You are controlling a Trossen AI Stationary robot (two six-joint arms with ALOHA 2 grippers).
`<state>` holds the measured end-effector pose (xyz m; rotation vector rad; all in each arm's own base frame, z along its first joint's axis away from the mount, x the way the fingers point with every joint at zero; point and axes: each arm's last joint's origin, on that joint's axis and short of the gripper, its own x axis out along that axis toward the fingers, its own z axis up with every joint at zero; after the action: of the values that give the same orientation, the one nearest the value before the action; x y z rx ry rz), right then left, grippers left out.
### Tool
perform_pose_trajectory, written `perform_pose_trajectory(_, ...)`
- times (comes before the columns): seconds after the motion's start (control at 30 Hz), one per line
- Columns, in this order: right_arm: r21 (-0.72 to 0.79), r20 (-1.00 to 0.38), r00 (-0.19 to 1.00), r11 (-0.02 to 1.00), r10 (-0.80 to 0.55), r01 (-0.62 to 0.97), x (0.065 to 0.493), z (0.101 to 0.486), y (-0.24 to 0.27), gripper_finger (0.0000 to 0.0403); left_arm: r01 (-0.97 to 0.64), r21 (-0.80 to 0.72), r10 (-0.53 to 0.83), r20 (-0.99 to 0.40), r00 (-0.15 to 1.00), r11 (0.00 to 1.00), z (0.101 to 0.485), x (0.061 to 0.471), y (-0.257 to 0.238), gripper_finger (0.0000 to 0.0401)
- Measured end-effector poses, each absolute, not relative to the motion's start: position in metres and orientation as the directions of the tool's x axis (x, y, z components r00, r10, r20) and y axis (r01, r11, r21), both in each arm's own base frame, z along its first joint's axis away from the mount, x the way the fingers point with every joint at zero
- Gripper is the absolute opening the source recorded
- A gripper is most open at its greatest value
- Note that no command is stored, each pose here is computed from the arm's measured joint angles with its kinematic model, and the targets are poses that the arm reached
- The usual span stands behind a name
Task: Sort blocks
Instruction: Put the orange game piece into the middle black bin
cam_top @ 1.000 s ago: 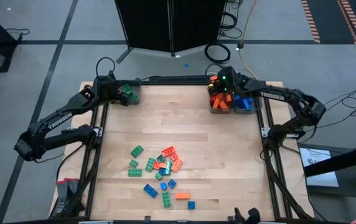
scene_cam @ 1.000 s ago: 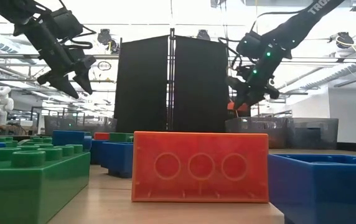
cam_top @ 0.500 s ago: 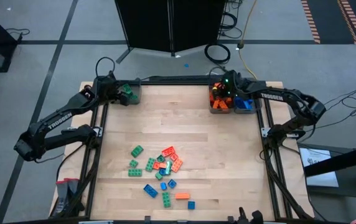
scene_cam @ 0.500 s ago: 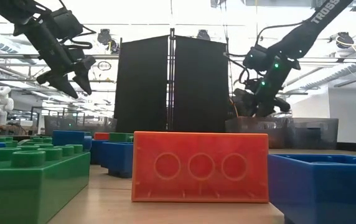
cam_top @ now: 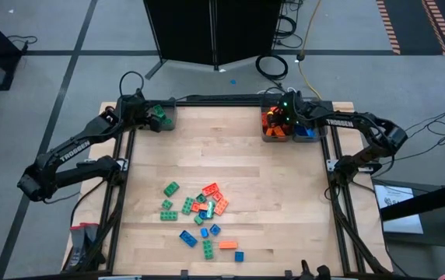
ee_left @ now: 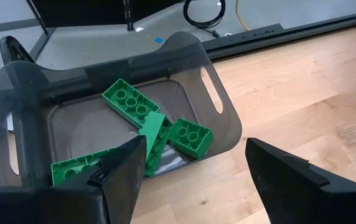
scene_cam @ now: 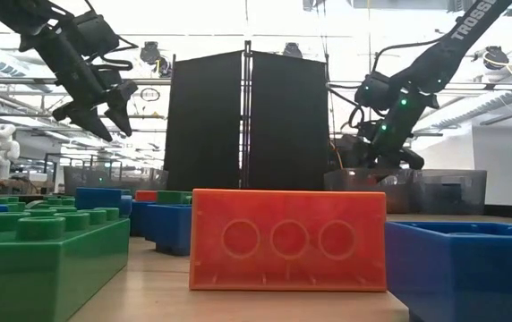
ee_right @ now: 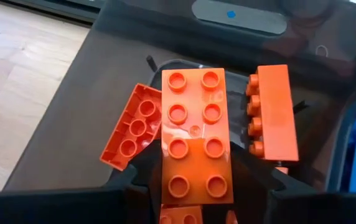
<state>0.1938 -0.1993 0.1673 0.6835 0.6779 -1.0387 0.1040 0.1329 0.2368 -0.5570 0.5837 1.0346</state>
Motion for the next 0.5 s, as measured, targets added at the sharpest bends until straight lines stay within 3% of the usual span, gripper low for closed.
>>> perform_pose_trajectory(0.1, 0.179, -0.772, 0.35, 0.347, -0.53, 0.92, 0.1937, 0.1673, -0.1993, 0.0123, -0.903, -0.149, 0.622, -0.679, 0.39, 0.404, 0.2368, 0.1041, 0.1329, 0.0277)
perform_pose_trajectory(0.33, 0.203, -0.772, 0.343, 0.304, -0.535, 0.931, 0.1926, 0.1672, -0.2004, 0.0254, -0.904, -0.155, 0.622, -0.679, 0.39, 0.398, 0.2368, 0.1041, 0.1329, 0.0277)
perform_pose_trajectory(0.5, 0.254, -0.76, 0.408, 0.346, -0.507, 0.903, 0.1931, 0.1736, -0.1983, 0.0272, -0.906, -0.165, 0.622, -0.679, 0.39, 0.389, 0.2368, 0.1041, 0.1329, 0.0277)
